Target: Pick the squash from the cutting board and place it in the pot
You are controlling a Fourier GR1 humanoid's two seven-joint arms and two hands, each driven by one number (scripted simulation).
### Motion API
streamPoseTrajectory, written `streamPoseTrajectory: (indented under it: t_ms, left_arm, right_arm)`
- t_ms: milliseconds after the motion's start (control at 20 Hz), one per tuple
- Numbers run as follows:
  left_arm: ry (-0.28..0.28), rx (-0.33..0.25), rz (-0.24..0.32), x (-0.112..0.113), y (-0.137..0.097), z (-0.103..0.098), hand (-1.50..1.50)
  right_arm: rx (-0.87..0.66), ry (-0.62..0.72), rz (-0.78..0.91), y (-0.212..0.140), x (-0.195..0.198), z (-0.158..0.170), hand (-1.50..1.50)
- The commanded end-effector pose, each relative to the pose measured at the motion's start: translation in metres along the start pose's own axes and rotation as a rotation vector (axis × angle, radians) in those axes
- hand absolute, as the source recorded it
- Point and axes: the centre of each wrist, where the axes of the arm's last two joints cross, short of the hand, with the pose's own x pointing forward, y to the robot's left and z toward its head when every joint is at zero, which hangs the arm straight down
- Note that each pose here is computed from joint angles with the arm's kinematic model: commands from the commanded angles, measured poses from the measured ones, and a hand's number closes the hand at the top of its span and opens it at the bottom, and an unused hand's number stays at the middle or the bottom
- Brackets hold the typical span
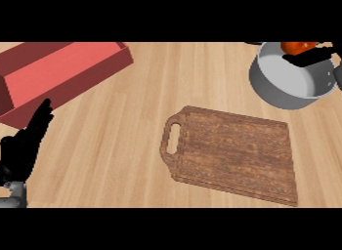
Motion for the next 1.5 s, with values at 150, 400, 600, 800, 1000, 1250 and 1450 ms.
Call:
streamPoseTrajectory:
  t_ms: [150, 400, 600, 800, 1000, 1250, 1450]
  left_arm:
    - [-0.006, -0.021, -0.013, 0.013, 0.001, -0.001, 0.00]
    - [-0.015, -0.008, 0.010, 0.001, -0.002, -0.004, 0.00]
    - [-0.007, -0.008, 0.001, 0.006, -0.002, -0.006, 0.00]
    - [-0.002, 0.010, 0.001, -0.004, -0.005, -0.001, 0.00]
    - [0.022, 0.009, -0.017, -0.007, 0.008, 0.005, 0.00]
    - [0.030, 0.036, -0.001, -0.009, 0.004, 0.008, 0.00]
    - [0.012, 0.017, 0.003, -0.013, 0.004, 0.014, 0.00]
  right_arm:
    - [0.071, 0.040, -0.169, 0.010, 0.000, -0.003, -1.50]
    - [0.041, 0.012, -0.202, 0.014, -0.003, -0.001, -1.50]
    - [-0.137, -0.071, -0.455, 0.003, -0.002, -0.005, -1.50]
    - [-0.213, -0.088, -0.664, -0.005, -0.007, -0.006, -1.50]
    - [-0.156, -0.045, -0.739, -0.017, -0.024, 0.000, -1.50]
    - [-0.084, -0.061, -0.841, -0.022, -0.066, 0.026, -1.50]
    - [-0.107, -0.033, -0.845, -0.038, -0.093, 0.043, -1.50]
